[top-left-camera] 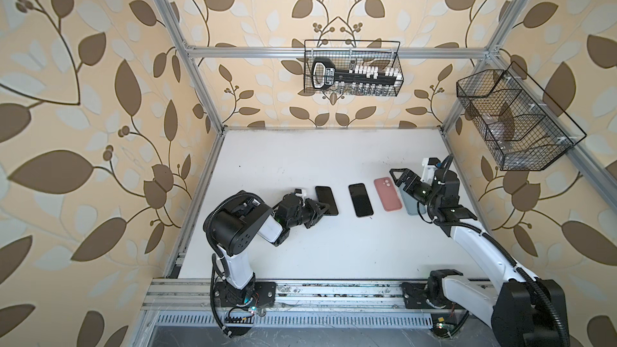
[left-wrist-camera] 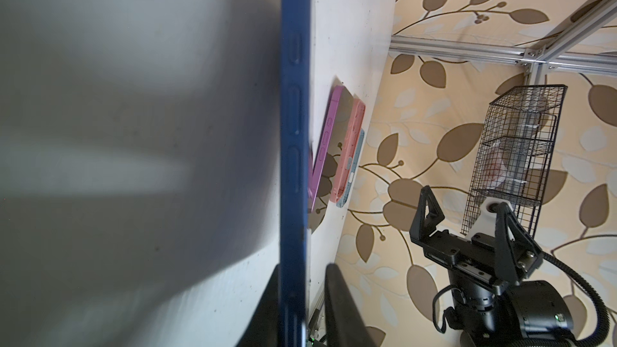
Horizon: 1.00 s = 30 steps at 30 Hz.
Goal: Take the phone out of the phone case
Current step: Place the phone at the center of the table.
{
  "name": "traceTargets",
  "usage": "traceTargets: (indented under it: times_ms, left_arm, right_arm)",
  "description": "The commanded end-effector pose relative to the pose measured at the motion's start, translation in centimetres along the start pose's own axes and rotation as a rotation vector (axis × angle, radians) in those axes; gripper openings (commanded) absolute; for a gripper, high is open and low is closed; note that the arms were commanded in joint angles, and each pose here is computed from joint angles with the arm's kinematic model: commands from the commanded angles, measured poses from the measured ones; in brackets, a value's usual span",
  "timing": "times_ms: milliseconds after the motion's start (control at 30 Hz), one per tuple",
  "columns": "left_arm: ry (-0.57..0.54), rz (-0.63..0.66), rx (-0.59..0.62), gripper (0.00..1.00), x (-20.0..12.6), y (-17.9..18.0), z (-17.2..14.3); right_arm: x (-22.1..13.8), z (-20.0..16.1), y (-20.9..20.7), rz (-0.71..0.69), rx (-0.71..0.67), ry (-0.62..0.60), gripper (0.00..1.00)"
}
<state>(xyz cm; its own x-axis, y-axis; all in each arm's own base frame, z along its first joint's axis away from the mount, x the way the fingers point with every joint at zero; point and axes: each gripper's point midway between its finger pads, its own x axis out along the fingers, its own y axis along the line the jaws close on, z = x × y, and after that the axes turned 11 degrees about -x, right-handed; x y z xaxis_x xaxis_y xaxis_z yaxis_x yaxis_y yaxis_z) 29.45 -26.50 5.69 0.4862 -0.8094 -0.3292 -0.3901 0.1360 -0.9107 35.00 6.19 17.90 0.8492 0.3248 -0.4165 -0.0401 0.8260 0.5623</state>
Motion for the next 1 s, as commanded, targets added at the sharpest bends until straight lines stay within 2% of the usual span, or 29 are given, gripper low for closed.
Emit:
traceTargets:
  times_ms: [0,500,733,967]
  left_arm:
    - [0.002,-0.075,0.038,0.24,-0.1,-1.7,-0.4]
    - [-0.023,-0.027,0.032,0.36,-0.5,-0.8,-0.1]
    - [-0.028,-0.002,0.029,0.37,-0.6,-0.2,-0.1]
    - [-0.036,0.011,0.026,0.43,-0.7,0.1,0.1]
  right_arm:
    - [0.0,-0.2,-0.1,0.009,0.005,0.003,1.00]
    - [-0.2,-0.2,-0.2,0.008,0.008,-0.001,1.00]
    - [-0.3,-0.1,-0.1,0.009,0.006,-0.003,1.00]
    - [-0.4,-0.1,-0.2,0.008,0.009,-0.004,1.00]
